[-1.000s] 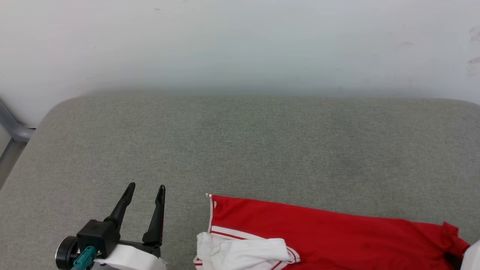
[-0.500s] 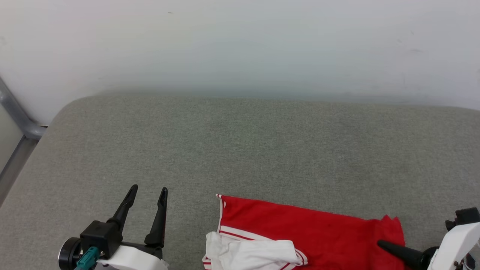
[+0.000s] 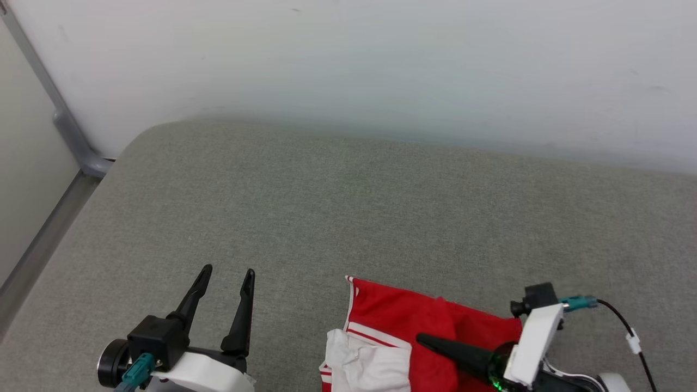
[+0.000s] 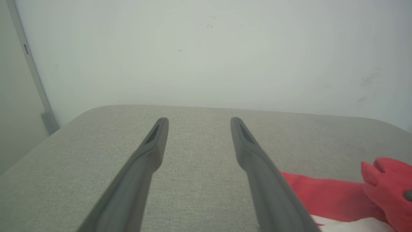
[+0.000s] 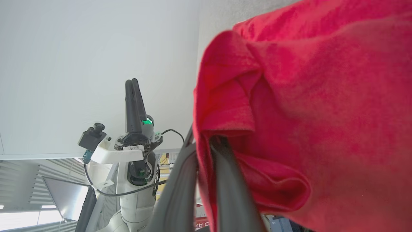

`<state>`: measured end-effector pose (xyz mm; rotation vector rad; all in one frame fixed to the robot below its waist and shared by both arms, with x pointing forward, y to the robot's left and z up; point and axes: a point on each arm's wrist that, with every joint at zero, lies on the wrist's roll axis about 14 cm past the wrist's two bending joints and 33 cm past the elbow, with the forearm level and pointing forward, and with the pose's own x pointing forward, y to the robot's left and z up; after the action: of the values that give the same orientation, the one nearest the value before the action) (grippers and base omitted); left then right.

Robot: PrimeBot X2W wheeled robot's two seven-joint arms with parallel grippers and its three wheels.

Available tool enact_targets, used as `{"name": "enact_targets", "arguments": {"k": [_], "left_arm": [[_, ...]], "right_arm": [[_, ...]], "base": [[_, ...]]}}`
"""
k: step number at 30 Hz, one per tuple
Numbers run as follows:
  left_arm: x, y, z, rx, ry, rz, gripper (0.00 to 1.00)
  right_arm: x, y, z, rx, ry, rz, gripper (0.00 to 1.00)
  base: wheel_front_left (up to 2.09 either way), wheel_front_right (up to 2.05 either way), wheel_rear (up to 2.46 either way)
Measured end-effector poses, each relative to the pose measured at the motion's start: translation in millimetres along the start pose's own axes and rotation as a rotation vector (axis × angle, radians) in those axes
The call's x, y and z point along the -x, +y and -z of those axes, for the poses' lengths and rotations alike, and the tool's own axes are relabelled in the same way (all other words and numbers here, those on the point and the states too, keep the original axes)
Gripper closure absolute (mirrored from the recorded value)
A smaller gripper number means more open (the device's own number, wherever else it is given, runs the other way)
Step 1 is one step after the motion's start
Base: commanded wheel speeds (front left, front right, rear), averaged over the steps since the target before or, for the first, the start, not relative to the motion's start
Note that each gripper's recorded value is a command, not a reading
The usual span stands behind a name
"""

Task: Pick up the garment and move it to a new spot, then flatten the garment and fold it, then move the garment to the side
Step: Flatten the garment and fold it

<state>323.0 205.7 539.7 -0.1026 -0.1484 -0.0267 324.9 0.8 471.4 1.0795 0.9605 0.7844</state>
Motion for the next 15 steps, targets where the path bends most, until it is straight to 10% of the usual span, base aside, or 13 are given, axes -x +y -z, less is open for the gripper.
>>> {"name": "enact_targets", "arguments": {"k": [15], "left_arm": [[-5.5, 12.1, 12.8, 0.023, 0.039, -0.047, 0.00]], "right_arm": [[-67.5, -27.3, 19.5, 0.092, 0.057, 0.131, 1.00]], "base": [[0.00, 0.00, 0.00]]}}
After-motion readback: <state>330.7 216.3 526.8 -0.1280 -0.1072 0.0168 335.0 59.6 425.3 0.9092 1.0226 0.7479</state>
